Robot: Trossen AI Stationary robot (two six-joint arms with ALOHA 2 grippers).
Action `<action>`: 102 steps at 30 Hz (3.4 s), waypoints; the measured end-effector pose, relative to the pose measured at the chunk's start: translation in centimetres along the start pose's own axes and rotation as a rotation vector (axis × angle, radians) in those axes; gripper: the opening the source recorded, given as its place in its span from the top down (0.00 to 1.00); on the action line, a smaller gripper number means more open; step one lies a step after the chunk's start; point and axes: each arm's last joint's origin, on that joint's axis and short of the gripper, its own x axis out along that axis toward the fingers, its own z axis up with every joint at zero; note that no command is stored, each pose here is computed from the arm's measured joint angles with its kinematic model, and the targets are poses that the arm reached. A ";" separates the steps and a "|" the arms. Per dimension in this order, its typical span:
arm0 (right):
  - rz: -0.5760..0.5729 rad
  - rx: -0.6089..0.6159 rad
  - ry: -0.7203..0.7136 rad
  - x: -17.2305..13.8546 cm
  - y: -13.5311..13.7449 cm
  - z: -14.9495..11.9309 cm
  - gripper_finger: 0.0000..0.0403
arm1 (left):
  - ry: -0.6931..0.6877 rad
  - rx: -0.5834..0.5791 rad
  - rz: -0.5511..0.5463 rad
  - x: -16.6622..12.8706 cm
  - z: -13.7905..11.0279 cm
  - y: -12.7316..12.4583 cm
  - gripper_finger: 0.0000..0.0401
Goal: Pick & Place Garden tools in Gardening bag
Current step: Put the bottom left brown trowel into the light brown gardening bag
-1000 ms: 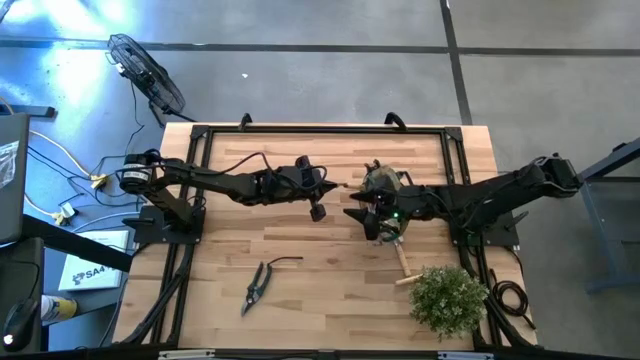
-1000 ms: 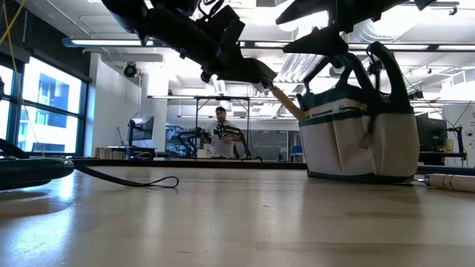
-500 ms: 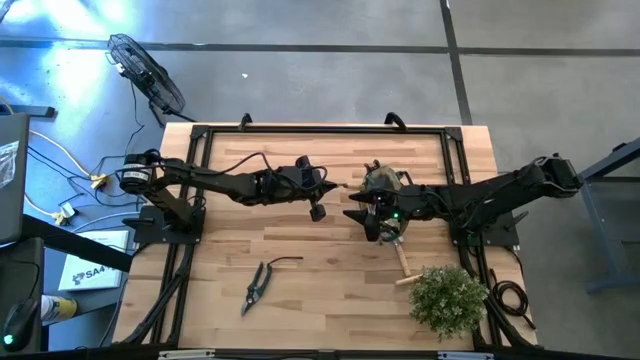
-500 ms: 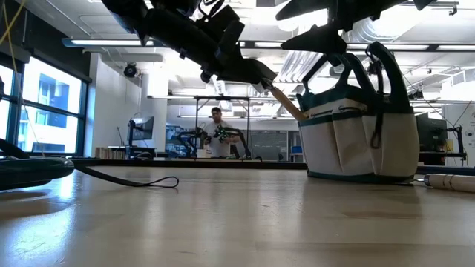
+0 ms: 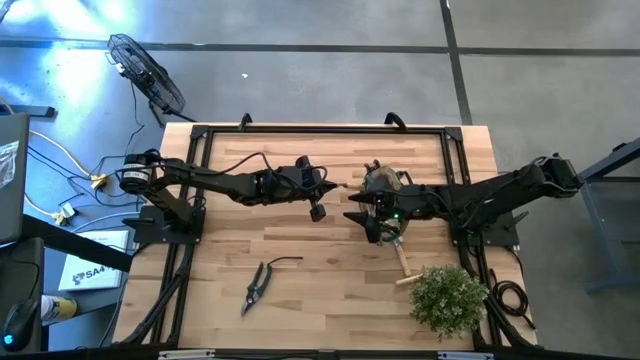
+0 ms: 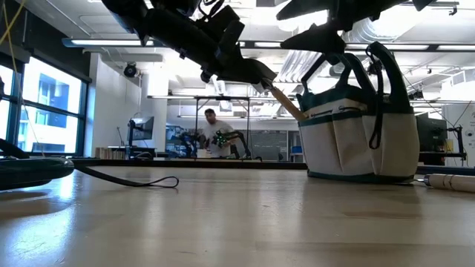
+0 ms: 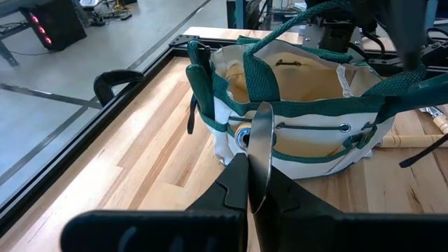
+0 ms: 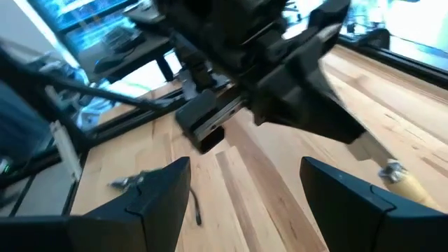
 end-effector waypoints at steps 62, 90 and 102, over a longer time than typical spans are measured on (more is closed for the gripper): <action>0.007 -0.044 0.042 0.0 -0.1 -0.3 0.19 | 0.021 -0.021 -0.003 0.0 -0.2 0.0 1.00; 0.027 -0.038 0.036 0.0 0.0 -0.2 0.37 | 0.022 -0.020 -0.003 0.0 -0.2 0.0 1.00; 0.020 -0.044 0.051 0.0 -0.1 -0.4 0.76 | 0.023 -0.020 -0.002 0.0 -0.2 0.0 1.00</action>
